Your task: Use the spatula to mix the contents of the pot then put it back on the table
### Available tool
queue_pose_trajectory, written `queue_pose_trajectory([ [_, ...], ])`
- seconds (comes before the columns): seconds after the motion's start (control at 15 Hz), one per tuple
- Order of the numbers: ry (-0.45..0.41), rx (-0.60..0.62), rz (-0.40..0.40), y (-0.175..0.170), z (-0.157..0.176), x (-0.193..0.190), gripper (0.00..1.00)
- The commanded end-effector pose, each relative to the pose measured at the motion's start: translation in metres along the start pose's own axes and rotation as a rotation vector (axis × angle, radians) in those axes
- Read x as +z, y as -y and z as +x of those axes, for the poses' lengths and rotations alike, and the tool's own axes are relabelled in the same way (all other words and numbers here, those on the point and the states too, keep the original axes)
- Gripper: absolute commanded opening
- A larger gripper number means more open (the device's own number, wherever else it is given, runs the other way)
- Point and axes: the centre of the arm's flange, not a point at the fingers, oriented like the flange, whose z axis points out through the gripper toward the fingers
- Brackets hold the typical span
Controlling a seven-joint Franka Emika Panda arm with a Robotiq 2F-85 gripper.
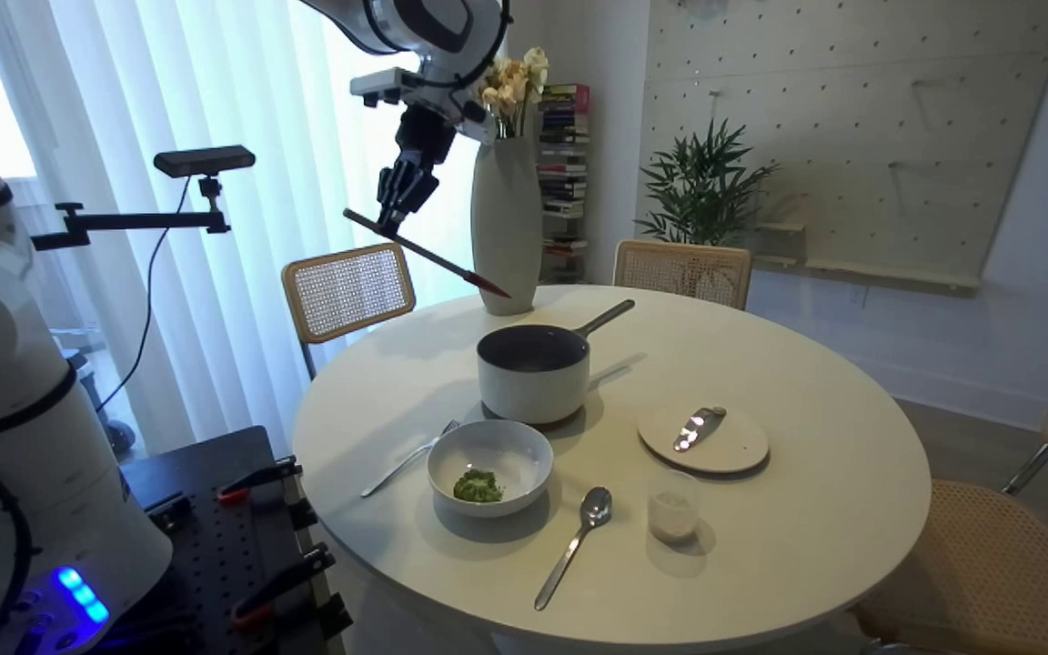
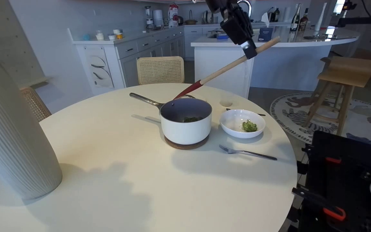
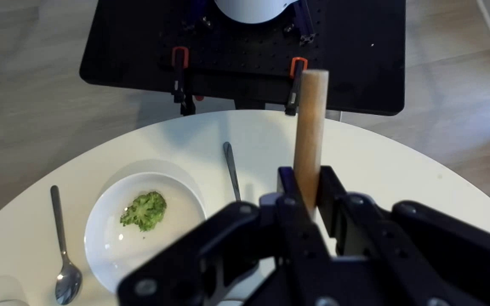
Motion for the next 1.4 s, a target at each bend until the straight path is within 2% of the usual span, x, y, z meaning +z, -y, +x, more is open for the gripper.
queue_pose_trajectory([
  [0.0, 0.049, 0.015, -0.008, -0.007, 0.004, -0.019, 0.04],
  [0.4, 0.157, 0.044, 0.02, -0.03, 0.032, -0.004, 0.04],
  [1.07, 0.297, 0.062, 0.035, -0.042, 0.076, 0.033, 0.04],
  [1.33, 0.396, 0.075, 0.041, -0.046, 0.09, 0.042, 0.04],
])
